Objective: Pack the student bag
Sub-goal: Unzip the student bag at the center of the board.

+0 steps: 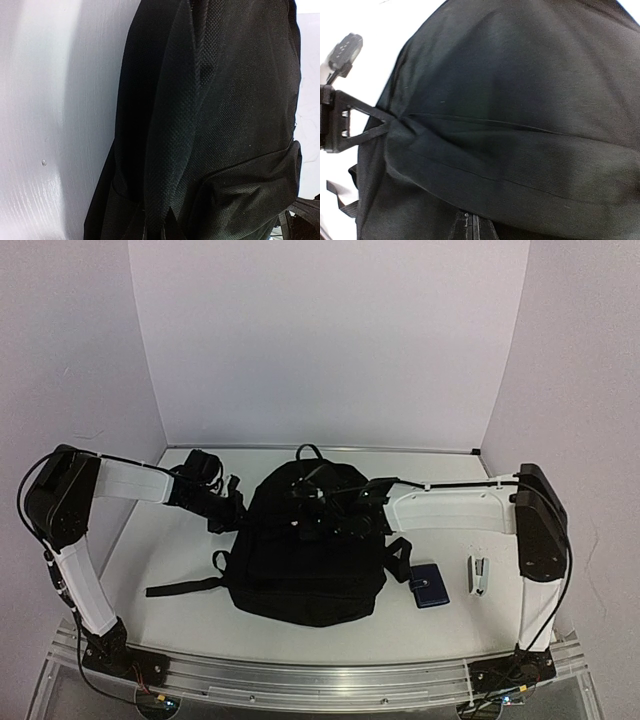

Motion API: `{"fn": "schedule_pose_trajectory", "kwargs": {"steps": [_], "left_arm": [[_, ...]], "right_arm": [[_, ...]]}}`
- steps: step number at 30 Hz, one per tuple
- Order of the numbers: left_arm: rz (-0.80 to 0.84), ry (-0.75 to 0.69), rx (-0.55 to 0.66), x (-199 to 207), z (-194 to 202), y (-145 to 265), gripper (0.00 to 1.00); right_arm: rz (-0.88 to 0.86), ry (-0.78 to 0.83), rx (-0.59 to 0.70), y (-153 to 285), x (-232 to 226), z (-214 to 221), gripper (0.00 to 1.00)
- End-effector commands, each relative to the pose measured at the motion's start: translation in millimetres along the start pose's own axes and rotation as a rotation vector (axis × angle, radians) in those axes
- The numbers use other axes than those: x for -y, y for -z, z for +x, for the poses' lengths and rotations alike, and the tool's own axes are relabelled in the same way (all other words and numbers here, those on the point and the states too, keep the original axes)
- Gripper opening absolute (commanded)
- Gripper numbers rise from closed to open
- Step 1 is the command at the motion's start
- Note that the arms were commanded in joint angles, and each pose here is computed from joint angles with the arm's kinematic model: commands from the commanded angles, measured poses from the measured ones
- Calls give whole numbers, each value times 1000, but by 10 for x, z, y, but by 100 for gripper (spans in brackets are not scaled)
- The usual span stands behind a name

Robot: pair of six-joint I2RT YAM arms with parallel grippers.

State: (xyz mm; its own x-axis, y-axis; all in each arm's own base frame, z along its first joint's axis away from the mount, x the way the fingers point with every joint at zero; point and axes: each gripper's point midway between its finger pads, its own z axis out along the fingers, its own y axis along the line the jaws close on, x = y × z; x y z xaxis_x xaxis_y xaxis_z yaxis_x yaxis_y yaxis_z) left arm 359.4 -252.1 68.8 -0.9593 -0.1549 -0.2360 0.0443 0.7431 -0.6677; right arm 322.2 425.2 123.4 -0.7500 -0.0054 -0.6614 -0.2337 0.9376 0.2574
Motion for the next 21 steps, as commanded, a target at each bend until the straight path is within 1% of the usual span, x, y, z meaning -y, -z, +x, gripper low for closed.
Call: {"fn": "schedule_pose_trajectory", "kwargs": {"steps": [1,7,12,18,21], "left_arm": [[-74,21,62,-108,-69,184,0],[-87,29,62,-136,-21,234,0],[-123,30,62,-196,45,307,0],[-176,63,73,-344,168,416,0],[-172,69,76,-355,222,455,0]], "right_arm": [[118,-40,97,297,362,-215,0],[198,-63,145,423,659,-217,0],[243,-113,146,432,936,-225,0],[280,-162,138,468,1246,-227,0],[290,-173,135,484,1340,-231,0]]}}
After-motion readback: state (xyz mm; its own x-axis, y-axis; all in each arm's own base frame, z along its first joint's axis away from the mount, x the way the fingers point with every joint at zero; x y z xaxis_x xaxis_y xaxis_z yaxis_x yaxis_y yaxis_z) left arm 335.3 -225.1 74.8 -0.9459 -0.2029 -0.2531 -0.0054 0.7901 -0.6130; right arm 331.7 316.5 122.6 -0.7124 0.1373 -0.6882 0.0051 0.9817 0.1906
